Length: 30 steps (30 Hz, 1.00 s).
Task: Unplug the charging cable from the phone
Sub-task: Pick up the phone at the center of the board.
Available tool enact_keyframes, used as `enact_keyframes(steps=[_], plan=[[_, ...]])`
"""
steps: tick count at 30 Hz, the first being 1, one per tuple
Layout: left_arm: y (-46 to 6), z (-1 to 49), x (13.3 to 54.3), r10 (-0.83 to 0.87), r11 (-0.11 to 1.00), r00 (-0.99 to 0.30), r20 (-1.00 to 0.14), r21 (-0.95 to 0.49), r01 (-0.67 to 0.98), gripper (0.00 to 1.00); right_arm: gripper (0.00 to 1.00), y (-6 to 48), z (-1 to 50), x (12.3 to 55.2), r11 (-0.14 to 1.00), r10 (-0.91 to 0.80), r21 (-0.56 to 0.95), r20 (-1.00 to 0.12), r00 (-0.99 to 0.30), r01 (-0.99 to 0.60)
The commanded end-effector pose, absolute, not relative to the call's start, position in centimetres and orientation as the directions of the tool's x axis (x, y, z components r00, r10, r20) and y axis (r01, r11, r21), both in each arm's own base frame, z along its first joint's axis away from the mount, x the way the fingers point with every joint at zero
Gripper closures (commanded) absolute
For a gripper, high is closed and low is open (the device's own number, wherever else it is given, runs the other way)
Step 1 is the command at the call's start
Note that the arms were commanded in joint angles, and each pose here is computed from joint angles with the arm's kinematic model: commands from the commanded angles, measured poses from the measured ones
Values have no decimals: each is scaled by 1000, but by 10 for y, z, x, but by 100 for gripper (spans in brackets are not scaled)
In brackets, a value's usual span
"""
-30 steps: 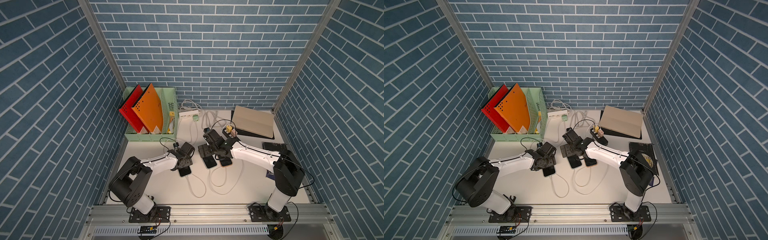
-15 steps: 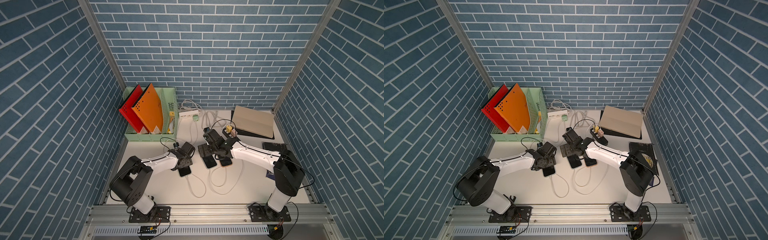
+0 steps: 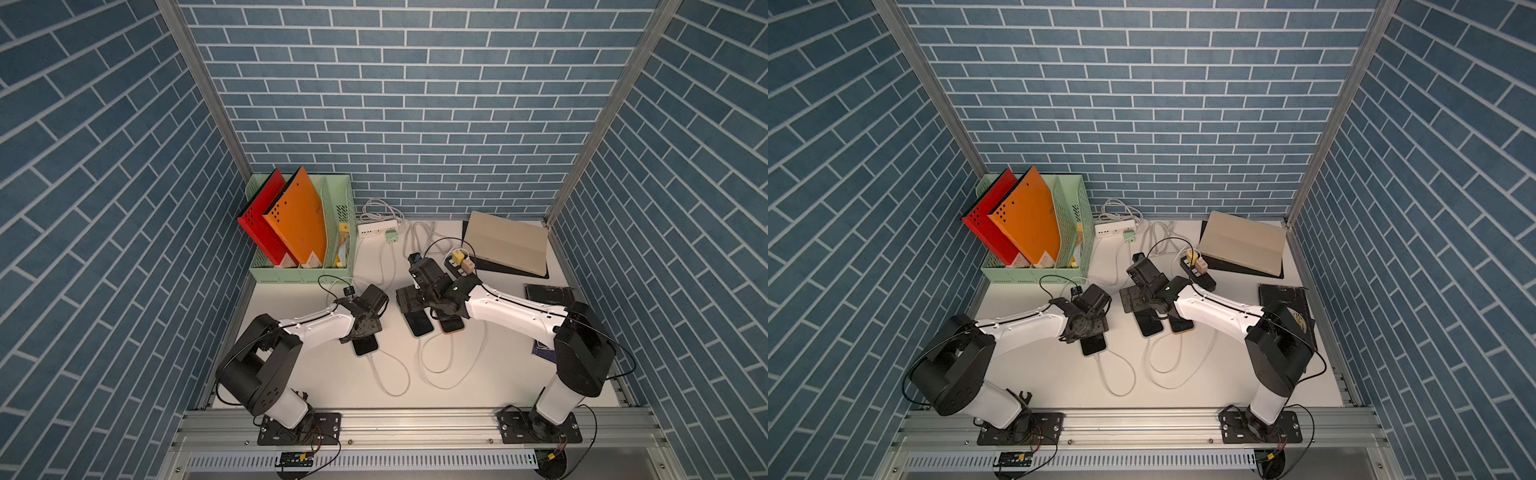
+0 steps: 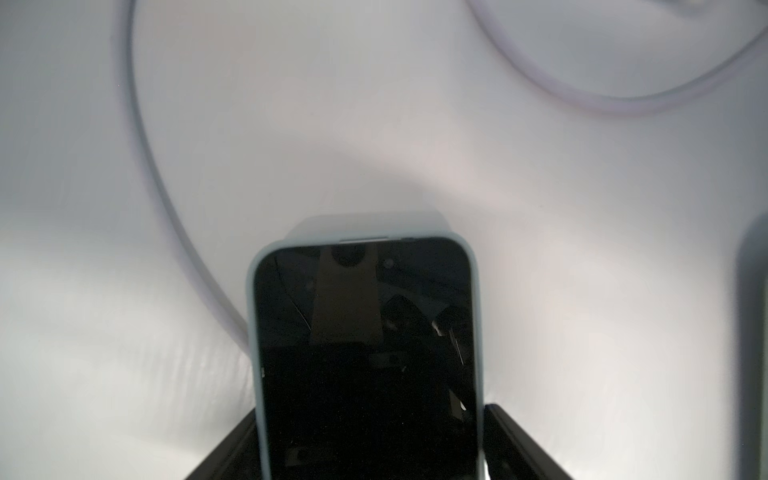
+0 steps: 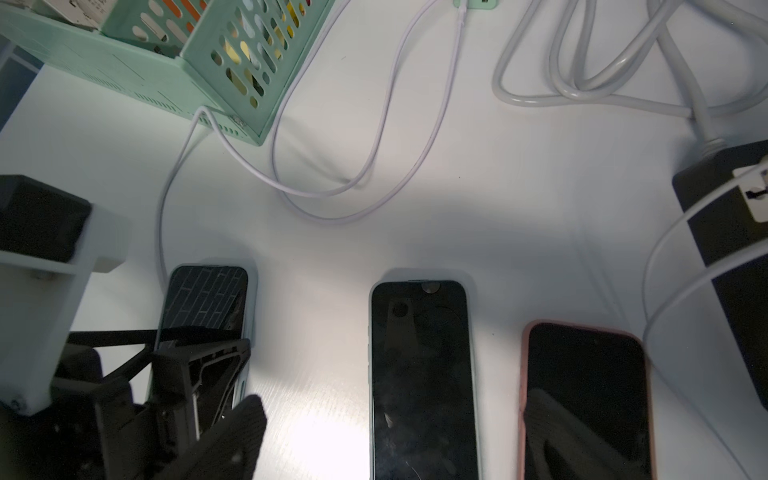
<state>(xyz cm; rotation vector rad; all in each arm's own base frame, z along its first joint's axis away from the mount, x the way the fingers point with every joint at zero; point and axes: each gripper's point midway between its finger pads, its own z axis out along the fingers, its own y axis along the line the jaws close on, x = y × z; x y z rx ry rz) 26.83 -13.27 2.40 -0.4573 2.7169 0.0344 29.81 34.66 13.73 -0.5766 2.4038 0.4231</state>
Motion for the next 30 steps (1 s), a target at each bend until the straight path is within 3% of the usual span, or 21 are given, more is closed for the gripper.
enact_keyframes(steps=[1,10,23,30], plan=[[-117,45,271,-285,946,-858,-427,19,-323,84,1,346,150,296,827,-299,173,-671,-679,-535],[-124,102,303,-283,951,-768,-575,-65,-302,91,0,350,157,276,729,-294,275,-701,-649,-627],[-144,173,337,-314,949,-638,-703,-213,-232,95,0,382,152,229,459,-276,494,-711,-647,-738],[-151,196,348,-326,945,-585,-742,-260,-197,99,20,397,147,214,338,-234,610,-684,-691,-717]])
